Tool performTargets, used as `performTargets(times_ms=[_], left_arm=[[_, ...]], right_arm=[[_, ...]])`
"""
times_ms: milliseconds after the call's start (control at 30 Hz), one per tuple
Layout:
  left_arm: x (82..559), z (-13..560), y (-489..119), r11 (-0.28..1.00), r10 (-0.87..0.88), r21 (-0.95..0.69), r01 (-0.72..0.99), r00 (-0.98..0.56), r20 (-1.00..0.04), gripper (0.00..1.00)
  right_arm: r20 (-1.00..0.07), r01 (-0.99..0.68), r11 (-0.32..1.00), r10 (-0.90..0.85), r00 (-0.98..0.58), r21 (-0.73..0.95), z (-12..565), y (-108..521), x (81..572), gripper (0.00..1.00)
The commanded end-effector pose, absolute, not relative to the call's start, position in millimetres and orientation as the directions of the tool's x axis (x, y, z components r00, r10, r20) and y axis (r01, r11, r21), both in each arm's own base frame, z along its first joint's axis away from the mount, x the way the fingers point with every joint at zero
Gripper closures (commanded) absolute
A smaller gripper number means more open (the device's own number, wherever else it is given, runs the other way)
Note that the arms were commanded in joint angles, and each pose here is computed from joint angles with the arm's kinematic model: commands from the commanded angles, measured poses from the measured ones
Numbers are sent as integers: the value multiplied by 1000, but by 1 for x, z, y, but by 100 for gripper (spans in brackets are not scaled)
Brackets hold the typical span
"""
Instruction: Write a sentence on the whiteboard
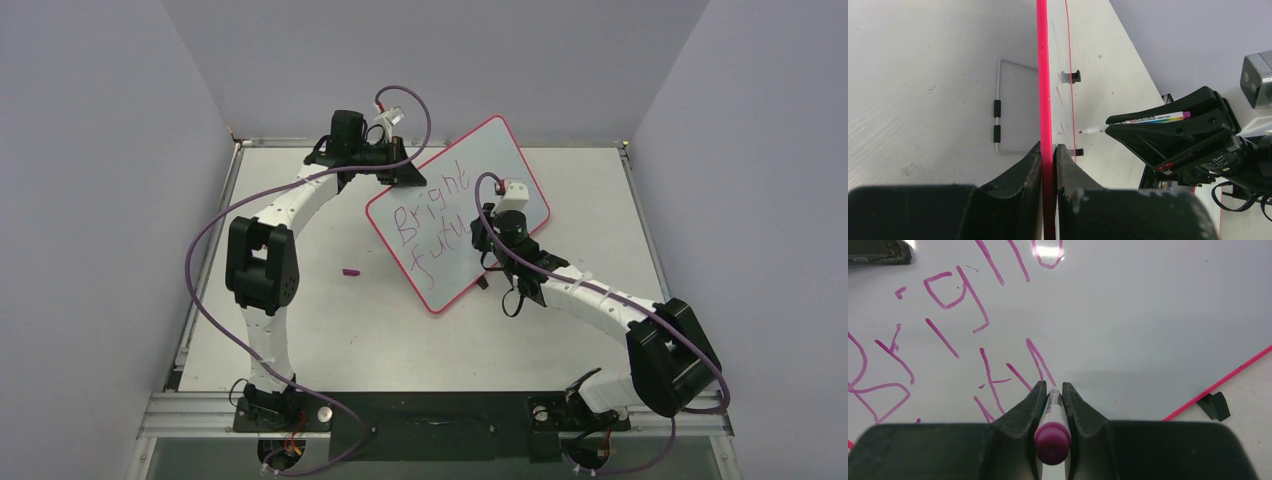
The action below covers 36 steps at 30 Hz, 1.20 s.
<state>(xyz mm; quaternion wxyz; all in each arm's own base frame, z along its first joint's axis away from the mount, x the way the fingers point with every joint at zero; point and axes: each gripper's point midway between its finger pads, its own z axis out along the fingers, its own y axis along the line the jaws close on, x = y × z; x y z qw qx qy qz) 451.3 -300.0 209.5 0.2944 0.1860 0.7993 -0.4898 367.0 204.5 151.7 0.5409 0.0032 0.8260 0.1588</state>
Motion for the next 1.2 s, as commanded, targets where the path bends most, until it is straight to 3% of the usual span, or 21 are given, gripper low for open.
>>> performTargets(times_ms=[0,433,1167], left_arm=[[443,254,-309,383,17,-583,717,-636,-771,100],[443,253,-307,394,19,-577,715,-634,-773,100],[445,253,-306,399,18,-573,716,-631,-776,100]], right_arm=[[-923,-177,947,201,-327,269,193,207,383,100],[-937,-221,938,198,-288,266,218,223,412,100],[-918,-189,949,175,-356,254,175,211,409,100]])
